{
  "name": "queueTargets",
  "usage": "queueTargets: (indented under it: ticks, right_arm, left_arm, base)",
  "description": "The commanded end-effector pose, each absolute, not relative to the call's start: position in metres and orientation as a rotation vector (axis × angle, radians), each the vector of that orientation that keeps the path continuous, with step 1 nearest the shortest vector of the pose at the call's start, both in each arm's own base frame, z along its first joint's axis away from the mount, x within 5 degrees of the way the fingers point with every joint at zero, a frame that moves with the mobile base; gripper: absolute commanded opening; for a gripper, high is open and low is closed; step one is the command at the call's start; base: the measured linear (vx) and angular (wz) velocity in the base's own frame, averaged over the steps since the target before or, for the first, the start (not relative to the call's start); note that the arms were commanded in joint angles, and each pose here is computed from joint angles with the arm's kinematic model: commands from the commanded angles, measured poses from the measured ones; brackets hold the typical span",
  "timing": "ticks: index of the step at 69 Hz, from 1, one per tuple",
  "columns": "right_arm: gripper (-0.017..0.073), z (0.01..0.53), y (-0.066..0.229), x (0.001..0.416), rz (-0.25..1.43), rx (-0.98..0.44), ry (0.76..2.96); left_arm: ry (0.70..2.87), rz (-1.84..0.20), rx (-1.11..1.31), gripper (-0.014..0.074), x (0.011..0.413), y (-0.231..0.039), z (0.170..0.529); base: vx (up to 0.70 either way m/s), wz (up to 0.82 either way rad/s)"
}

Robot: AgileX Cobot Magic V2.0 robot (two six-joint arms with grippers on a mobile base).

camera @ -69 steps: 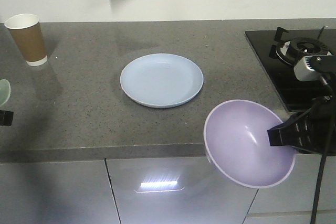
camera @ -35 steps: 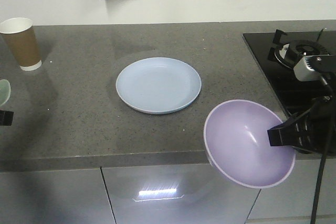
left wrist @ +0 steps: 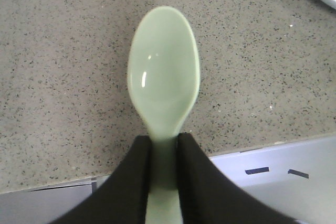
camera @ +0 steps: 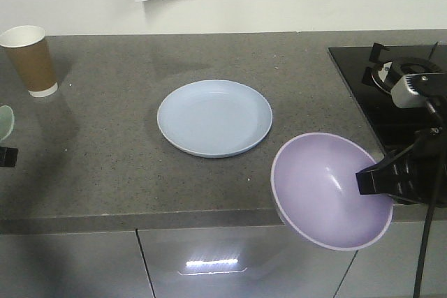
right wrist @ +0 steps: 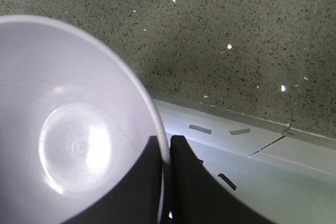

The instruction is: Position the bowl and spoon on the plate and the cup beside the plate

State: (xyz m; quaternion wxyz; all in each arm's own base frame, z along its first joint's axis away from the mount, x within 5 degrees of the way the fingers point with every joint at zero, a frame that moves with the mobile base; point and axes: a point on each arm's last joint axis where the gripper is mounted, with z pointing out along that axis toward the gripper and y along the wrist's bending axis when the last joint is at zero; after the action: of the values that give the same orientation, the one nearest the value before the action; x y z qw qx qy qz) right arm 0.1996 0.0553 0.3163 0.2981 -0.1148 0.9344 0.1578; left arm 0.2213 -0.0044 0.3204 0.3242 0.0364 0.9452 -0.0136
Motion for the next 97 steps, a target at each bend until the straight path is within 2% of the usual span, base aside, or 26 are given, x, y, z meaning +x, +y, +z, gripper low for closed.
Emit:
queueTargets:
  ticks: [1,97]
  right_arm:
    - [-0.0001,0.3312,0.0555,0.2005,0.429,-0.285,2.395]
    - [-0.0001,0.3312,0.0555,0.2005,0.429,-0.285,2.395]
  left_arm:
    - [2.381,-0.043,0.082,0.0055,0.2223,-0.0047,0.3359]
    - [2.381,-0.043,0.082,0.0055,0.2223,-0.0047,0.3359]
  base:
    - [0.03,0.05]
    - [0.04,0.03]
